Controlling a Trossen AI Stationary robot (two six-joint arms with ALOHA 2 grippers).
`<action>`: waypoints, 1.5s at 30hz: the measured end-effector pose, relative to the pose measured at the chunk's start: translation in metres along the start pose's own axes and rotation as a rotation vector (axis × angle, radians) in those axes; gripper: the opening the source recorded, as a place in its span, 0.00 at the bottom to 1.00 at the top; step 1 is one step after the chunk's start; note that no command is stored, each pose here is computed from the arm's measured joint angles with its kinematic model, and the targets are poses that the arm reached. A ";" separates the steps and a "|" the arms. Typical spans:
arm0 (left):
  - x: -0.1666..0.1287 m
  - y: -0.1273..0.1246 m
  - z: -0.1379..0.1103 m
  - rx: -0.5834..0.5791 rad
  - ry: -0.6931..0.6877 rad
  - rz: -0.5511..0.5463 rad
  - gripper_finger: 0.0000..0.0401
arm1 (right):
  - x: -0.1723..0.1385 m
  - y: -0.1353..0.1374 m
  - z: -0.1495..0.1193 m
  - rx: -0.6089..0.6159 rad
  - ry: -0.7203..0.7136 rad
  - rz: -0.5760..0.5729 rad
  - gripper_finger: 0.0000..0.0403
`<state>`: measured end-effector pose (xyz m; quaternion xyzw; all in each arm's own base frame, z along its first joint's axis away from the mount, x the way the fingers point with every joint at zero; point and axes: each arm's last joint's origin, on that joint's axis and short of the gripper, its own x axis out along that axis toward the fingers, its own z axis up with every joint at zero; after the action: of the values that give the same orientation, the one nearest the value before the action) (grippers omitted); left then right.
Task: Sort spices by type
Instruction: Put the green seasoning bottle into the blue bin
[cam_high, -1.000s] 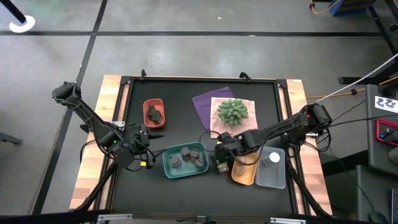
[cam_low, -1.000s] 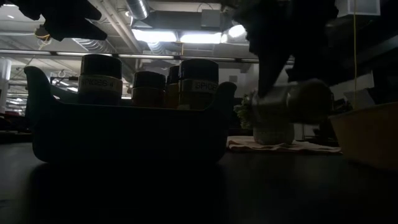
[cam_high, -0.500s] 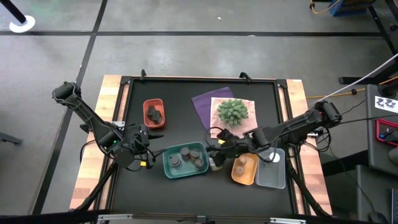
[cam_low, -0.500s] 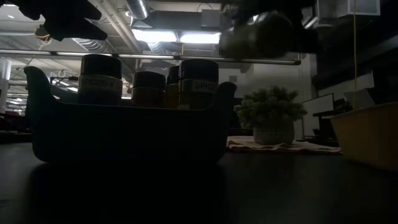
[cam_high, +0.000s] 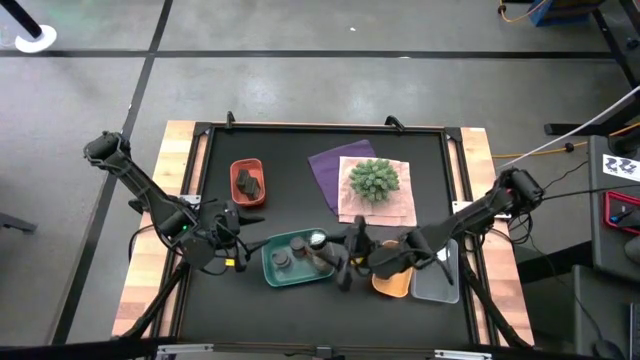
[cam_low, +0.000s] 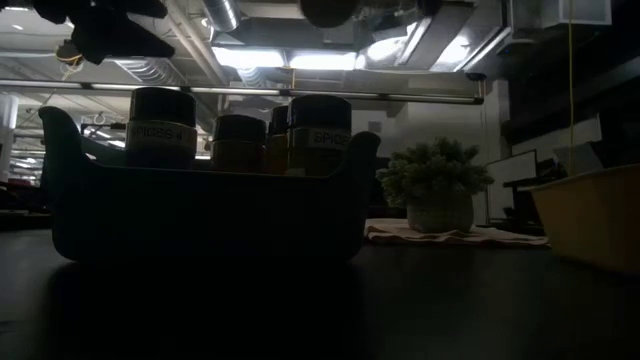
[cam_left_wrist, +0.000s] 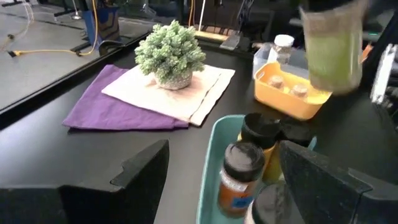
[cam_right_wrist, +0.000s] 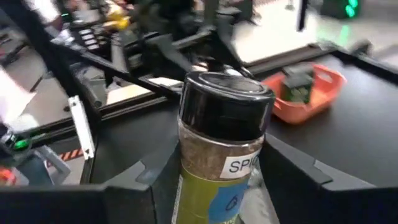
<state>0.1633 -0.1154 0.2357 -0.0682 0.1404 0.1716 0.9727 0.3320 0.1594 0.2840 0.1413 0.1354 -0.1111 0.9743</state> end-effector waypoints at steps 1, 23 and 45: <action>0.000 -0.001 0.001 -0.014 -0.006 -0.004 0.72 | 0.003 0.004 -0.003 -0.031 -0.018 0.013 0.50; 0.034 -0.025 -0.015 0.003 -0.034 0.035 0.72 | 0.078 0.022 -0.085 -0.347 -0.184 0.043 0.50; 0.048 -0.038 -0.032 -0.002 0.011 -0.028 0.72 | 0.083 0.017 -0.101 -0.425 -0.104 0.000 0.50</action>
<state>0.2123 -0.1414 0.1939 -0.0722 0.1445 0.1577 0.9742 0.3910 0.1915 0.1699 -0.0731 0.1054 -0.0869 0.9879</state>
